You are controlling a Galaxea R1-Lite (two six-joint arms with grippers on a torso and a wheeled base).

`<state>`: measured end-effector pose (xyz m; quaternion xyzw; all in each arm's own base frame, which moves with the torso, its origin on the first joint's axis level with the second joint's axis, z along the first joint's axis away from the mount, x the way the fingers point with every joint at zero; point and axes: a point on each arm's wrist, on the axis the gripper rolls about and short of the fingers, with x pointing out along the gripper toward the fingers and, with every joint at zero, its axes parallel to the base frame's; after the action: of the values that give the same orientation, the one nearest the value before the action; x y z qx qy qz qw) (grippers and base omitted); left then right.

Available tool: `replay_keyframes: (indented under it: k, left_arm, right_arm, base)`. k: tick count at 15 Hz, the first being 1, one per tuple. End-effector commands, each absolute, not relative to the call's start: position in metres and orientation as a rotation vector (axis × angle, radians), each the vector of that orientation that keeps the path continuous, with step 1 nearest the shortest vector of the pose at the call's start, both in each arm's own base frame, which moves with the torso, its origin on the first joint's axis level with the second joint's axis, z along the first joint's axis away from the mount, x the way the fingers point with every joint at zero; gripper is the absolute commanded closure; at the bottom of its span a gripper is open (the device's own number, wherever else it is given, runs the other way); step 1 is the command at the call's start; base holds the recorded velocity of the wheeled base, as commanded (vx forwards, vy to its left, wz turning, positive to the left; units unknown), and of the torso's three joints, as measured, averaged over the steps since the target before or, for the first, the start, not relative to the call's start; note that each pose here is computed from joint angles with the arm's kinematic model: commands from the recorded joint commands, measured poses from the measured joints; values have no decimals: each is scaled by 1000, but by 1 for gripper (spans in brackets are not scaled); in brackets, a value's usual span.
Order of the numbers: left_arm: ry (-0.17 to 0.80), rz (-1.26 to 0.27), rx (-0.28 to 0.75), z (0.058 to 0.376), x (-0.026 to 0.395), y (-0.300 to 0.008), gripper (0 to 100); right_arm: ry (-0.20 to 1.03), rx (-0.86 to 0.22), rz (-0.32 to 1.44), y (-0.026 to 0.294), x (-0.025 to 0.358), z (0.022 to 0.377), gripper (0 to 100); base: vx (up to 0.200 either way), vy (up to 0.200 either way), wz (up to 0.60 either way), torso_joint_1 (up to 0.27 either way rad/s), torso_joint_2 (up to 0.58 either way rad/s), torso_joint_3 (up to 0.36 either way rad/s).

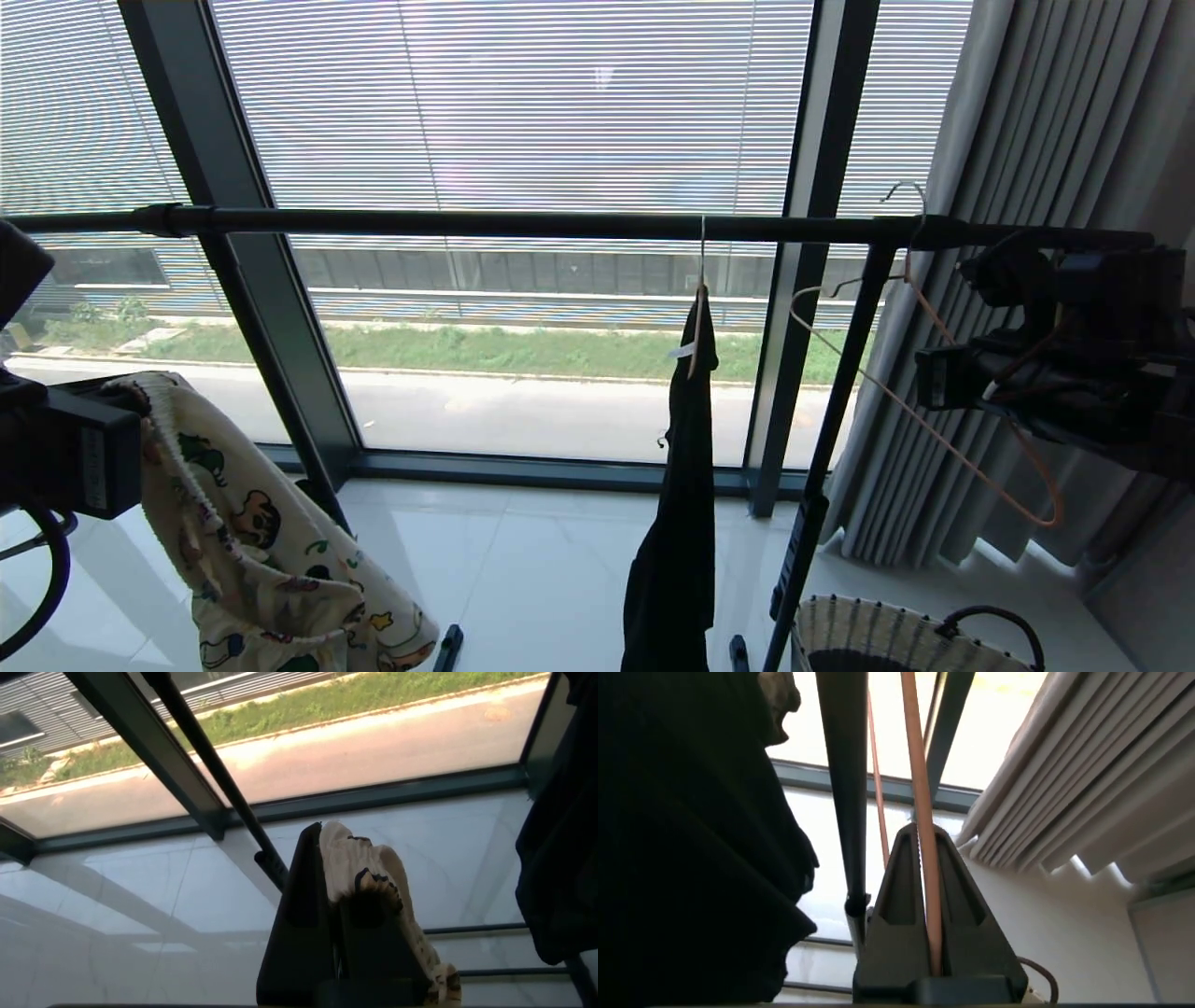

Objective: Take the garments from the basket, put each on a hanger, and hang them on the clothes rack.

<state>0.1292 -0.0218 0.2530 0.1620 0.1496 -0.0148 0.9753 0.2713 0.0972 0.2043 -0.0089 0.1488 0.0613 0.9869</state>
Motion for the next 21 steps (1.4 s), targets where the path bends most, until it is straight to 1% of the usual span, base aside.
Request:
replay_keyframes:
  k: [1, 3, 4, 7, 9, 12, 21]
  left_arm:
    - [284, -29, 324, 253, 122, -20, 100]
    - [275, -26, 321, 254, 119, -20, 100]
    - [272, -25, 320, 254, 117, -19, 100]
    - [275, -26, 322, 254, 118, -20, 100]
    - [273, -26, 322, 254, 118, -19, 100]
    - [273, -25, 320, 254, 118, -20, 100]
    - [297, -30, 326, 251, 126, -21, 100]
  right_arm:
    - [265, -13, 111, 93, 260, 207, 100]
    - [254, -18, 68, 91, 257, 207, 100]
    - [228, -11, 56, 90, 255, 212, 100]
    - [197, -4, 55, 86, 244, 217, 100]
    - [176, 1, 57, 81, 229, 219, 100]
    - [146, -26, 63, 77, 220, 215, 100]
    - [94, -22, 168, 85, 182, 222, 100]
  base:
    - [0, 0, 0, 0, 0, 0]
    - [0, 0, 0, 0, 0, 0]
    - [0, 0, 0, 0, 0, 0]
    - [0, 0, 0, 0, 0, 0]
    - [-200, 0, 0, 0, 5, 2]
    - [-200, 0, 0, 10, 7, 2]
    - [-200, 0, 0, 0, 1, 3]
